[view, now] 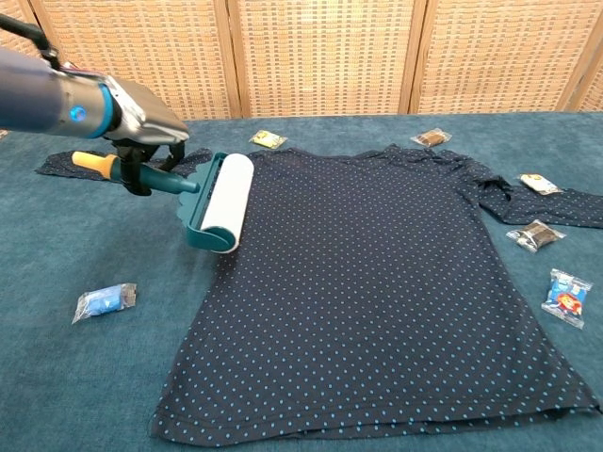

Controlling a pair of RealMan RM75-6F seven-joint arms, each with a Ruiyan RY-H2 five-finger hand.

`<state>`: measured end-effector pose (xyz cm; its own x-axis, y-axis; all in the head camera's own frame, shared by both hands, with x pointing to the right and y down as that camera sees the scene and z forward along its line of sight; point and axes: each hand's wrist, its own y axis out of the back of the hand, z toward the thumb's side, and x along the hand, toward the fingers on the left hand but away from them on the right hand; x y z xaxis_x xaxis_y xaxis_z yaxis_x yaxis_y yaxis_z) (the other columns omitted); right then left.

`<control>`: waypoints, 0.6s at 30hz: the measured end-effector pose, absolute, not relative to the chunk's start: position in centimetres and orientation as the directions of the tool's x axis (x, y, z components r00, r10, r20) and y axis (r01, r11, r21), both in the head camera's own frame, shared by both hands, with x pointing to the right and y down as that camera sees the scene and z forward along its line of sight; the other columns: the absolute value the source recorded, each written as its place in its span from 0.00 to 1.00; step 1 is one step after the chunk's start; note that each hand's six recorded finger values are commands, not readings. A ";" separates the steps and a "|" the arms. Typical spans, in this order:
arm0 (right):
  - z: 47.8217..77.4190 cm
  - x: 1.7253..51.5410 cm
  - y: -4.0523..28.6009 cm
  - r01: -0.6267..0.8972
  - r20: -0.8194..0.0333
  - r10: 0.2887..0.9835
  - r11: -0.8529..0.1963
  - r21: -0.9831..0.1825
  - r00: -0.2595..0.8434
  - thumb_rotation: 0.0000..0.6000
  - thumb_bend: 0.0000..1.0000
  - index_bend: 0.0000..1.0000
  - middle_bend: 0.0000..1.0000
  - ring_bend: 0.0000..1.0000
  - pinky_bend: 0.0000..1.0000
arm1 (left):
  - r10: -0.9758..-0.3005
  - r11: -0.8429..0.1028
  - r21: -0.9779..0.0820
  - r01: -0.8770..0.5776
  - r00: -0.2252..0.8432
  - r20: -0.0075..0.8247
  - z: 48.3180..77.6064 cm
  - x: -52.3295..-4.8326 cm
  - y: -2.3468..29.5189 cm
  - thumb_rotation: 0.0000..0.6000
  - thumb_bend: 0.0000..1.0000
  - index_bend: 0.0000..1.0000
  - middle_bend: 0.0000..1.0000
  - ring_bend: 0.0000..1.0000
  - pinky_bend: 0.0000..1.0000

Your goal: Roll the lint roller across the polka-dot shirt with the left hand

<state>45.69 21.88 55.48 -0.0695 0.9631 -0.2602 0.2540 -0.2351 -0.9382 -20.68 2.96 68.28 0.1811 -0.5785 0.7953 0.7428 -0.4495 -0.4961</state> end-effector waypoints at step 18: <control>56.2 47.0 21.6 0.300 -0.293 0.951 -0.252 -0.920 -0.098 1.00 0.08 0.00 0.00 0.00 0.00 | -0.549 -0.395 -0.393 0.830 0.130 0.826 70.0 -16.6 3.5 1.00 0.75 0.93 0.86 0.78 0.69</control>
<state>46.95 21.61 56.23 -0.0981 0.9512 -0.2927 0.2997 -0.2522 -0.9201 -16.65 3.50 70.04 0.1300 -0.5488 0.8258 0.8304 -0.3948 -0.3931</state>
